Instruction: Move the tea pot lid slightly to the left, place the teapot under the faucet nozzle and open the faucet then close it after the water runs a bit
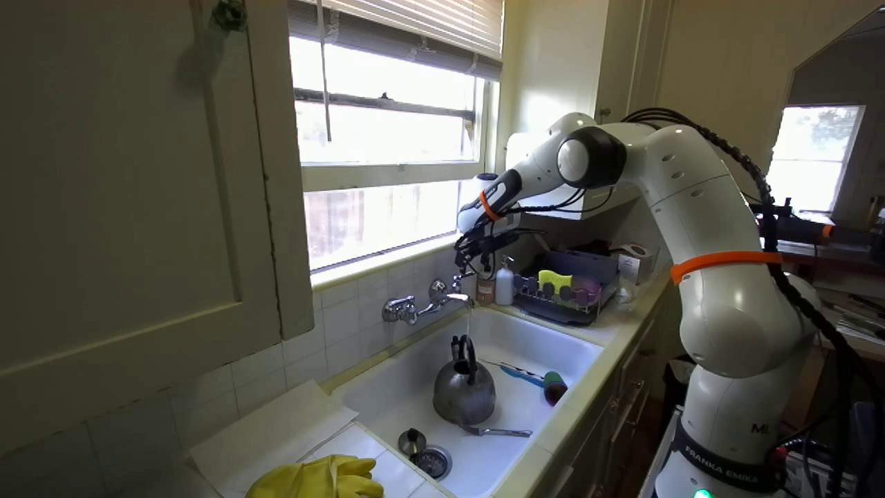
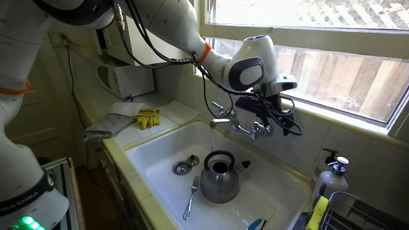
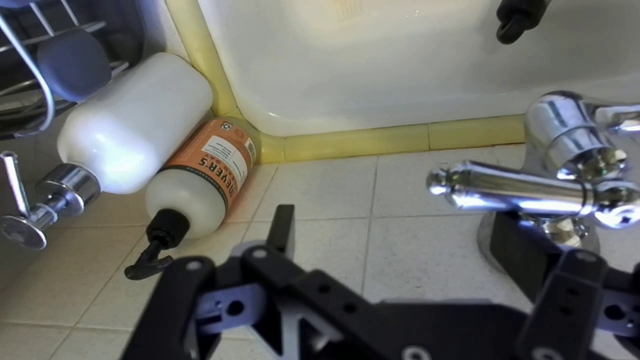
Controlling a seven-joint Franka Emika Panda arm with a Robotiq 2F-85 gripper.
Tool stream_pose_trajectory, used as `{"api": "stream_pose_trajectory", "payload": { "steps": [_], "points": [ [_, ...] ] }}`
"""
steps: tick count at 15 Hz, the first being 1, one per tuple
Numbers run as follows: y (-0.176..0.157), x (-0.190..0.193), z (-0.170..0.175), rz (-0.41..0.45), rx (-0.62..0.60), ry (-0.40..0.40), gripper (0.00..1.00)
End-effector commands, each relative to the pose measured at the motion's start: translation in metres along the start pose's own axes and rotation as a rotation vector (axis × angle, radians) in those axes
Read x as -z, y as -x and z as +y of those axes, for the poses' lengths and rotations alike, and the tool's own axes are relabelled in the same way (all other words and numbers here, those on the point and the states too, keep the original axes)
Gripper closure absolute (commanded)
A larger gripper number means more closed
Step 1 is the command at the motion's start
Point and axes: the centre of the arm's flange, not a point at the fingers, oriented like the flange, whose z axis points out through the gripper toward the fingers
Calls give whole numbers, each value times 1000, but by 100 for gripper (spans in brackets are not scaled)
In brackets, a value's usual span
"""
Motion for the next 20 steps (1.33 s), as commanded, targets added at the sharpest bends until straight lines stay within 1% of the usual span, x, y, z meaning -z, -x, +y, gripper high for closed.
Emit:
{"api": "stream_pose_trajectory", "payload": {
  "steps": [1,5,9,12,15,20],
  "points": [
    [30,-3,1,-80,15,14,0],
    [36,9,0,-41,11,20,0],
    [47,24,-1,30,4,39,0],
    [53,34,3,99,-34,68,0],
    [64,42,9,146,-61,65,0],
    [78,44,8,118,-64,45,0]
  ]
}}
